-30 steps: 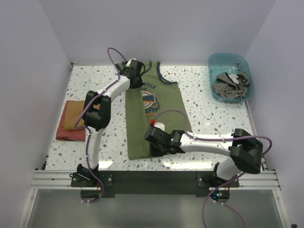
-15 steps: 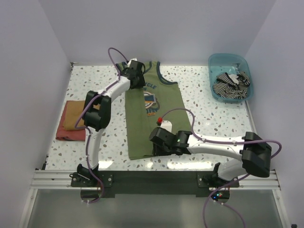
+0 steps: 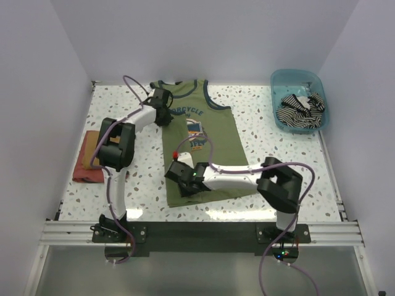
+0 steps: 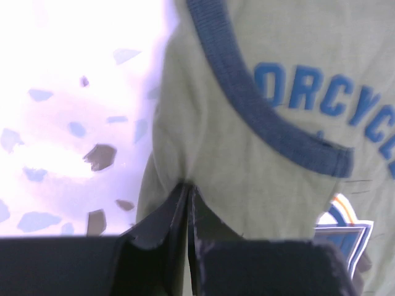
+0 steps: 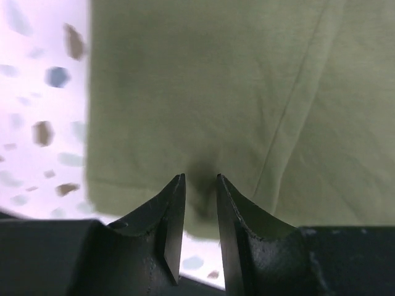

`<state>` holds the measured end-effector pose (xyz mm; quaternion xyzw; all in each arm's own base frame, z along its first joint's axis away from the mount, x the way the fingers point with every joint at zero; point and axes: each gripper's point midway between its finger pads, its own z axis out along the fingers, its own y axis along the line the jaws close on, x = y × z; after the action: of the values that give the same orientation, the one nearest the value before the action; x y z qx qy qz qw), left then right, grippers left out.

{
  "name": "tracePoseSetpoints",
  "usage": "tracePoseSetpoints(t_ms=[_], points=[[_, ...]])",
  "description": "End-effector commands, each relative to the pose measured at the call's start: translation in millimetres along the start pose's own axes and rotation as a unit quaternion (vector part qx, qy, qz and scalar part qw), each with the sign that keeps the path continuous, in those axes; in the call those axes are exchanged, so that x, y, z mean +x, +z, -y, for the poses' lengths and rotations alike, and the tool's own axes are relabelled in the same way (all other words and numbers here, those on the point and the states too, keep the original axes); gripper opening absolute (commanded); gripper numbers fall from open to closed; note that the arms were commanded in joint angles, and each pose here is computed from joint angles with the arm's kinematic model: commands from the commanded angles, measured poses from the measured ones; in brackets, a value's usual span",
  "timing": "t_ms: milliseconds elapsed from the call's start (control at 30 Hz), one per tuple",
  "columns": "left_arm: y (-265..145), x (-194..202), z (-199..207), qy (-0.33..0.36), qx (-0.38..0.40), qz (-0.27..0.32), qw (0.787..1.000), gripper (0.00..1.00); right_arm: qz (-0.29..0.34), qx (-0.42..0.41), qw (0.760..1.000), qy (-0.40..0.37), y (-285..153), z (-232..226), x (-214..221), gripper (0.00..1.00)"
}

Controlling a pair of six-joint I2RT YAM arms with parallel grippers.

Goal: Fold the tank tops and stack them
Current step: Fold the tank top

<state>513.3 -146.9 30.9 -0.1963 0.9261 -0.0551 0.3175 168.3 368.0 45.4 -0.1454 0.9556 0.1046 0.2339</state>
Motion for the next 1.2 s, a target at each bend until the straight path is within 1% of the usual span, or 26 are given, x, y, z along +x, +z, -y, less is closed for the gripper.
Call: tracePoseSetpoints(t_ms=[0,133,267,300,367,467,533,567,600,633,667,700,733,767,800,833,867,900,933,967,1000,1033,1067,1100,1133,1167], points=[[5.5,-5.0,-18.4,-0.032,-0.005,0.003,0.999,0.08,-0.016,-0.006,0.999,-0.051,17.6,-14.9,9.7,0.30],[13.7,-7.1,-46.3,-0.043,-0.029,0.001,0.999,0.08,-0.041,-0.041,0.995,-0.077,27.2,-52.6,38.4,0.29],[18.7,-13.3,-56.5,-0.030,-0.031,0.001,0.999,0.08,-0.061,-0.095,0.990,-0.080,28.6,-102.5,56.8,0.29],[18.2,-19.6,-53.9,-0.020,-0.025,0.004,0.999,0.08,-0.055,-0.114,0.989,-0.074,24.2,-120.7,52.2,0.29],[20.2,-23.7,-51.8,-0.010,-0.014,0.001,1.000,0.11,-0.064,-0.125,0.988,-0.069,29.9,-132.8,54.1,0.29],[16.9,-38.5,-39.2,0.010,0.012,0.010,1.000,0.17,-0.023,-0.137,0.988,-0.068,19.5,-146.1,26.4,0.31],[12.4,-49.4,-25.9,0.021,0.037,0.013,0.999,0.21,0.009,-0.152,0.987,-0.055,-0.4,-147.4,-3.0,0.36],[8.0,-56.8,-19.2,0.023,0.048,0.018,0.998,0.26,0.014,-0.149,0.987,-0.053,-4.0,-138.0,-6.5,0.39],[4.1,-60.1,-13.7,0.029,0.061,0.019,0.998,0.29,0.021,-0.150,0.988,-0.038,-6.7,-127.6,-20.3,0.45],[-3.0,-66.7,-9.1,0.027,0.070,0.026,0.997,0.31,0.046,-0.176,0.983,-0.022,-32.1,-126.8,-41.1,0.48],[-8.9,-72.0,-5.0,0.025,0.078,0.033,0.996,0.35,0.052,-0.179,0.982,-0.014,-38.6,-117.6,-49.5,0.49],[-14.1,-73.2,0.6,0.024,0.092,0.035,0.995,0.37,0.054,-0.166,0.985,-0.002,-36.5,-95.8,-57.8,0.51],[-28.6,-84.4,11.1,0.023,0.115,0.051,0.992,0.42,0.068,-0.168,0.983,0.005,-47.8,-85.5,-69.2,0.52],[-34.7,-87.9,14.2,0.021,0.123,0.057,0.991,0.44,0.088,-0.170,0.981,0.010,-66.8,-71.0,-81.6,0.52],[-42.8,-89.6,21.2,0.019,0.137,0.059,0.989,0.45,0.106,-0.153,0.982,0.029,-71.5,-46.8,-101.9,0.53],[-57.5,-97.5,30.0,0.017,0.154,0.072,0.985,0.48,0.106,-0.131,0.985,0.037,-73.9,-25.4,-107.2,0.54],[-63.7,-96.3,33.5,0.018,0.162,0.072,0.984,0.49,0.116,-0.121,0.985,0.042,-82.9,-5.6,-117.8,0.53],[-70.9,-95.7,38.4,0.017,0.169,0.073,0.983,0.50,0.125,-0.093,0.985,0.072,-77.3,31.1,-139.0,0.53],[-88.2,-95.8,51.2,0.022,0.184,0.082,0.979,0.50,0.117,-0.089,0.986,0.083,-74.5,50.0,-144.6,0.53],[-91.1,-86.1,53.9,0.024,0.188,0.075,0.979,0.51,0.117,-0.081,0.986,0.089,-71.5,70.2,-153.9,0.52],[-101.4,-74.4,68.6,0.033,0.205,0.070,0.976,0.51,0.123,-0.061,0.983,0.120,-63.8,109.5,-173.3,0.52],[-117.1,-71.0,75.3,0.036,0.212,0.074,0.974,0.51,0.117,-0.054,0.984,0.125,-57.9,126.5,-179.2,0.51],[-117.2,-51.0,75.1,0.041,0.210,0.060,0.975,0.50,0.125,-0.046,0.984,0.120,-58.2,141.8,-194.5,0.51],[-128.7,-31.8,91.7,0.052,0.226,0.053,0.971,0.49,0.125,-0.025,0.982,0.138,-52.3,173.3,-205.9,0.49],[-138.2,-15.5,92.9,0.059,0.231,0.048,0.970,0.47,0.115,-0.009,0.984,0.137,-37.0,198.9,-215.7,0.48],[-143.9,-1.1,97.1,0.065,0.233,0.040,0.969,0.43,0.116,0.000,0.984,0.137,-30.4,211.1,-221.8,0.47]])
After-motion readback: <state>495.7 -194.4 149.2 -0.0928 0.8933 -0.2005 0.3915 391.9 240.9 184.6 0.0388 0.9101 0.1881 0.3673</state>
